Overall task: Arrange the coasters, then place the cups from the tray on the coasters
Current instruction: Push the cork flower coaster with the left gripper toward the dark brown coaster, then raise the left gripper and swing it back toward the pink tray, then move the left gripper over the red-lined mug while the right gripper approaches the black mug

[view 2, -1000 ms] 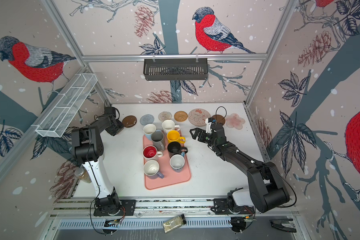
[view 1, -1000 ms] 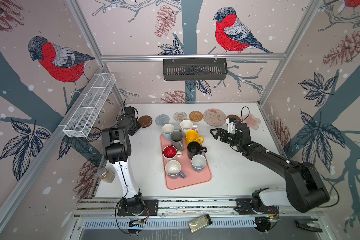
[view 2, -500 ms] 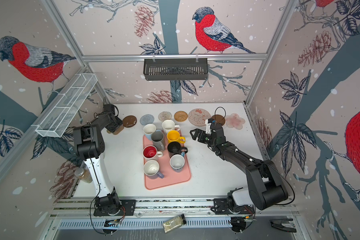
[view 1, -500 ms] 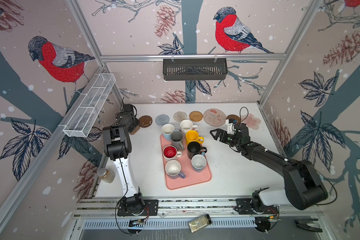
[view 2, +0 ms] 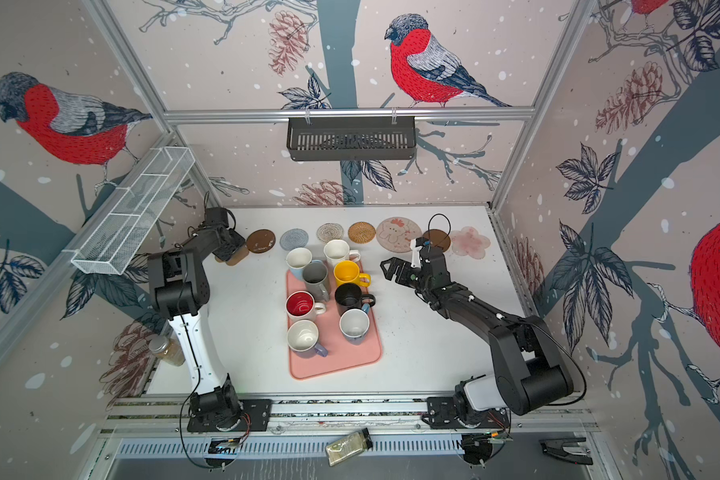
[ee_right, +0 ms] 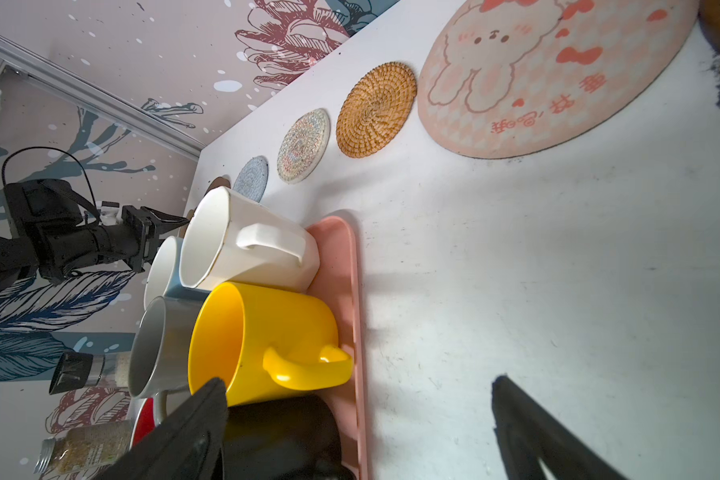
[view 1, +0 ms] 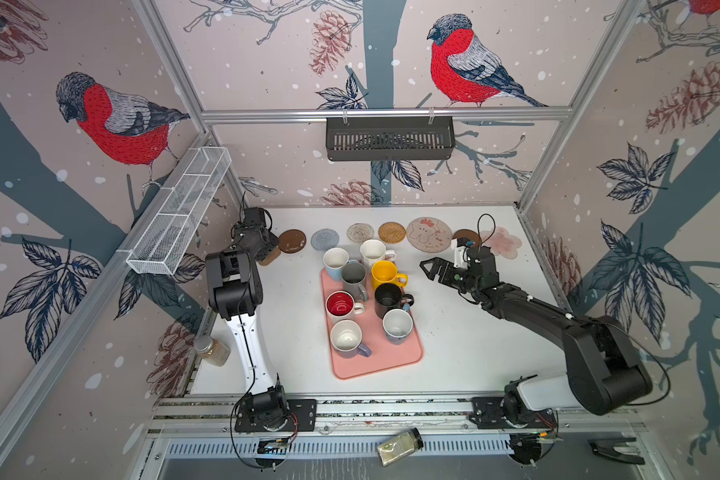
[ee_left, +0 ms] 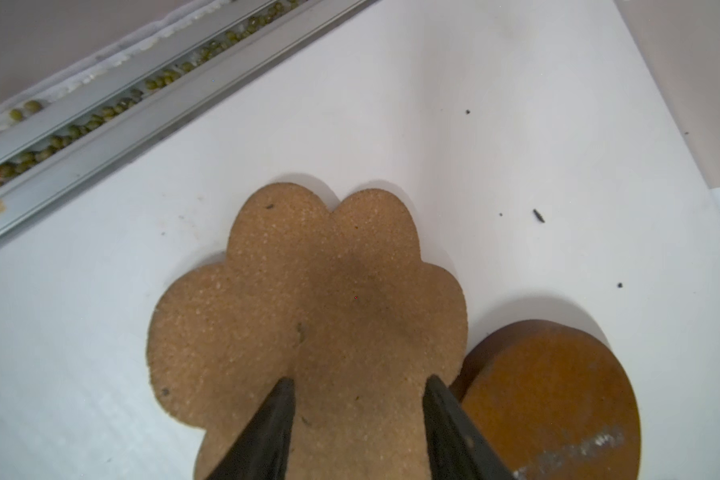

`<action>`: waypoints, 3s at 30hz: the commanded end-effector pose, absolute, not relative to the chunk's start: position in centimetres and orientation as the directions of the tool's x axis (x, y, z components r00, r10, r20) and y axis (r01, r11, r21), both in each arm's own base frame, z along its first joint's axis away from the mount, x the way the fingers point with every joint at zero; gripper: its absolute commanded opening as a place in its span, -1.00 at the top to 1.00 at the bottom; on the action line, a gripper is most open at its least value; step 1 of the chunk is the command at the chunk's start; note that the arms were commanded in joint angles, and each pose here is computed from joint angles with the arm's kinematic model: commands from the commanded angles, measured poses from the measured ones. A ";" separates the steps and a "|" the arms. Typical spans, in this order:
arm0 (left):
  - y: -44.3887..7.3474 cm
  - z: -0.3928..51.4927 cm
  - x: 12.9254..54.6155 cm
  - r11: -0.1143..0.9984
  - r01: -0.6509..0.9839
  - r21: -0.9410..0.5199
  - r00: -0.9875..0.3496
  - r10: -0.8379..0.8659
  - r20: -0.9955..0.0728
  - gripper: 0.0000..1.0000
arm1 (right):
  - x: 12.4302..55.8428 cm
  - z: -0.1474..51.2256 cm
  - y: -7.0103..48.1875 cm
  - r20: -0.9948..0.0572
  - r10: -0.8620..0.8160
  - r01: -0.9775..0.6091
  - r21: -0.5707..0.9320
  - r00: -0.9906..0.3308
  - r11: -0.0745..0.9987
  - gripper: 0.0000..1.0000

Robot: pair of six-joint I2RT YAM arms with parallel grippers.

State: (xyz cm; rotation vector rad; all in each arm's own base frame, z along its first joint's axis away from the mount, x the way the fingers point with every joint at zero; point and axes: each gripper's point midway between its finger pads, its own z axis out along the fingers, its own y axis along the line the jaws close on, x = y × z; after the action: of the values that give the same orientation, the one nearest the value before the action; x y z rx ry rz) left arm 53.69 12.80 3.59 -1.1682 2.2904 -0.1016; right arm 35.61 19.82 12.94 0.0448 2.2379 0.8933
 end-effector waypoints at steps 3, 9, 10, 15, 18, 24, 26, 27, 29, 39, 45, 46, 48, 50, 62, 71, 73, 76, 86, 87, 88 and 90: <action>12.5 4.1 55.2 0.613 -0.705 -0.356 -0.453 -0.776 -0.440 -0.01 | 36.0 13.0 19.7 -0.623 0.268 -0.226 0.597 -0.735 0.770 -0.97; 12.9 4.1 56.6 0.625 -0.691 -0.362 -0.461 -0.767 -0.446 -0.02 | 36.1 12.6 19.6 -0.618 0.265 -0.221 0.595 -0.740 0.773 -0.97; 12.8 3.9 56.8 0.626 -0.688 -0.366 -0.465 -0.768 -0.440 -0.01 | 36.1 12.5 19.6 -0.617 0.265 -0.219 0.595 -0.741 0.773 -0.97; 11.7 3.8 57.4 0.649 -0.651 -0.394 -0.485 -0.755 -0.441 -0.01 | 36.2 12.3 19.4 -0.615 0.266 -0.213 0.593 -0.743 0.777 -0.97; 10.8 3.7 57.9 0.672 -0.623 -0.401 -0.513 -0.738 -0.439 -0.01 | 36.2 12.3 19.3 -0.615 0.268 -0.211 0.593 -0.741 0.777 -0.97; 10.0 6.0 57.8 0.705 -0.582 -0.405 -0.501 -0.704 -0.504 -0.01 | 36.2 12.5 19.2 -0.617 0.267 -0.211 0.591 -0.740 0.779 -0.97; 9.4 7.4 58.2 0.739 -0.538 -0.406 -0.510 -0.669 -0.541 -0.01 | 36.3 12.5 19.3 -0.618 0.268 -0.212 0.591 -0.740 0.778 -0.97; 9.3 7.7 58.4 0.751 -0.526 -0.398 -0.518 -0.655 -0.550 -0.02 | 36.3 12.5 19.3 -0.617 0.268 -0.211 0.592 -0.740 0.778 -0.97; 9.2 7.9 58.8 0.762 -0.518 -0.387 -0.536 -0.643 -0.548 -0.03 | 36.3 12.5 19.3 -0.617 0.267 -0.212 0.591 -0.740 0.778 -0.97; 7.8 5.7 62.3 0.798 -0.428 -0.425 -0.610 -0.601 -0.516 -0.11 | 36.4 11.9 19.1 -0.614 0.261 -0.203 0.582 -0.745 0.787 -0.97; 7.8 5.6 62.9 0.790 -0.425 -0.441 -0.591 -0.612 -0.526 -0.11 | 36.5 11.5 19.1 -0.609 0.259 -0.198 0.580 -0.750 0.790 -0.97; 7.9 5.6 63.0 0.791 -0.427 -0.438 -0.593 -0.610 -0.525 -0.12 | 36.5 11.5 19.2 -0.607 0.259 -0.198 0.581 -0.751 0.789 -0.97; 7.9 5.4 62.9 0.795 -0.426 -0.432 -0.600 -0.606 -0.522 -0.11 | 36.5 11.4 19.2 -0.606 0.258 -0.198 0.581 -0.752 0.789 -0.97; 7.8 5.1 62.8 0.795 -0.426 -0.432 -0.606 -0.605 -0.516 -0.11 | 36.5 11.4 19.3 -0.604 0.258 -0.198 0.584 -0.754 0.787 -0.97; 6.5 5.7 61.0 0.801 -0.417 -0.428 -0.602 -0.597 -0.531 -0.11 | 36.2 11.8 19.2 -0.611 0.261 -0.205 0.586 -0.748 0.784 -0.96; 7.4 8.1 59.9 0.806 -0.443 -0.393 -0.561 -0.591 -0.580 -0.12 | 36.2 11.7 19.4 -0.605 0.261 -0.207 0.593 -0.752 0.778 -0.96; 7.6 9.6 59.9 0.808 -0.437 -0.395 -0.542 -0.587 -0.601 -0.14 | 36.2 11.5 19.4 -0.603 0.259 -0.205 0.591 -0.754 0.780 -0.96; 7.6 12.4 59.6 0.817 -0.417 -0.399 -0.508 -0.574 -0.643 -0.19 | 36.5 11.8 19.3 -0.609 0.256 -0.205 0.583 -0.751 0.786 -0.96; 4.4 20.4 53.9 0.864 -0.313 -0.394 -0.466 -0.501 -0.729 -0.36 | 36.5 15.5 18.5 -0.664 0.240 -0.215 0.527 -0.708 0.822 -0.78; 3.8 20.6 53.0 0.865 -0.310 -0.395 -0.471 -0.501 -0.726 -0.37 | 36.4 15.6 18.4 -0.664 0.237 -0.217 0.526 -0.709 0.822 -0.78; 3.4 20.8 51.9 0.864 -0.313 -0.396 -0.470 -0.503 -0.726 -0.38 | 36.1 15.8 18.4 -0.665 0.228 -0.223 0.521 -0.711 0.824 -0.78; 1.7 22.2 49.6 0.871 -0.278 -0.405 -0.445 -0.491 -0.749 -0.44 | 35.5 16.2 18.5 -0.667 0.202 -0.241 0.510 -0.717 0.826 -0.79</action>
State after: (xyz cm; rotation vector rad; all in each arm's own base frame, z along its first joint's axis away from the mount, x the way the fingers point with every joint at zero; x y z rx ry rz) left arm 51.10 2.72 20.52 -0.5841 2.1153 -0.2702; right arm 36.22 18.67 16.16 0.0113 2.2204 0.7878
